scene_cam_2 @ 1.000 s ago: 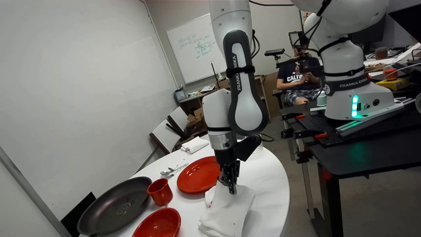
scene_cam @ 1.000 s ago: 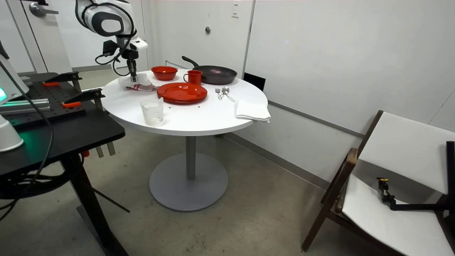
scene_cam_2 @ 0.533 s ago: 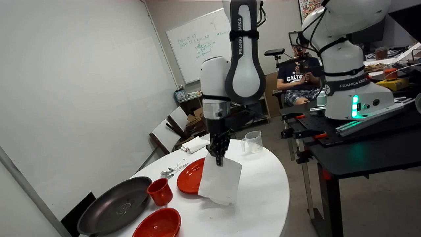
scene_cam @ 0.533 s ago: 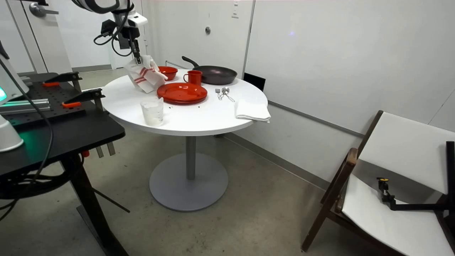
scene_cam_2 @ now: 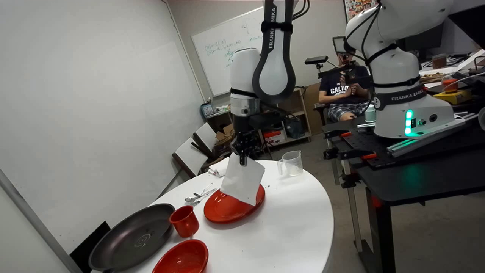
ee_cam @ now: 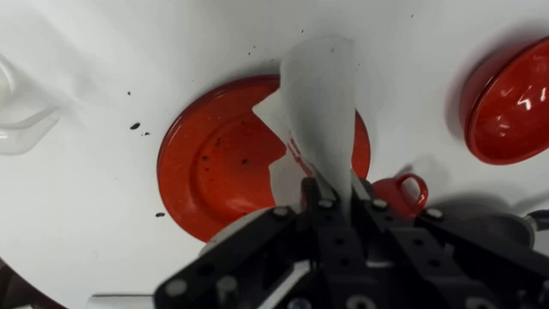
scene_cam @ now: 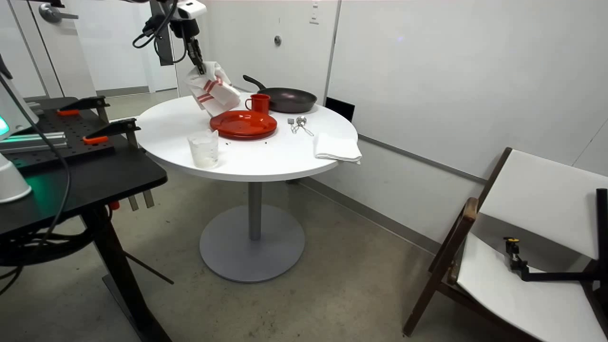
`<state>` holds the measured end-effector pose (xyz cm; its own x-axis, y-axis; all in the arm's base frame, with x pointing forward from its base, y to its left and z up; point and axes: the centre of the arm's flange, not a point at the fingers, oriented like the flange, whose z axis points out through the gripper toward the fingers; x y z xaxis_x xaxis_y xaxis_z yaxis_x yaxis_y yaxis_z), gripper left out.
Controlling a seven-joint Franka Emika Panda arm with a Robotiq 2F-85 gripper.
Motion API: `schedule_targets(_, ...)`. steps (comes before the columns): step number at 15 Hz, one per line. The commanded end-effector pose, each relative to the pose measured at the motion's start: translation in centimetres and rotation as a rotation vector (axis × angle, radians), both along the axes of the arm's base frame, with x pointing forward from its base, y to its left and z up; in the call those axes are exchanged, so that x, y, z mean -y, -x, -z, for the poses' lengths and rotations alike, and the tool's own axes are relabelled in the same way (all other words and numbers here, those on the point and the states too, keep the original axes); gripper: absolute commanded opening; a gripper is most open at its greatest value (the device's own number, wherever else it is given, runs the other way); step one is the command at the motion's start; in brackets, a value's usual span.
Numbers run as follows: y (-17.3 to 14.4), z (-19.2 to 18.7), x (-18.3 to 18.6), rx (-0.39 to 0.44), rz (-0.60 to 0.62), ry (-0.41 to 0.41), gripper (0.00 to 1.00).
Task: Use the tea towel to wipe the plate
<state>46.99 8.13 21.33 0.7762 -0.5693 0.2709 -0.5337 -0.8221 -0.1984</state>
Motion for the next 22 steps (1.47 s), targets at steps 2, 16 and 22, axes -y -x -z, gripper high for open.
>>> schedule_targets(2,-1.8,-1.6,1.3,0.035,0.099,0.021,0.02)
schedule_targets(16,-8.2,4.1,0.9,-0.061,0.220,-0.123,0.02)
schedule_targets(22,-8.8,5.5,2.1,-0.083,0.286,-0.115,0.02)
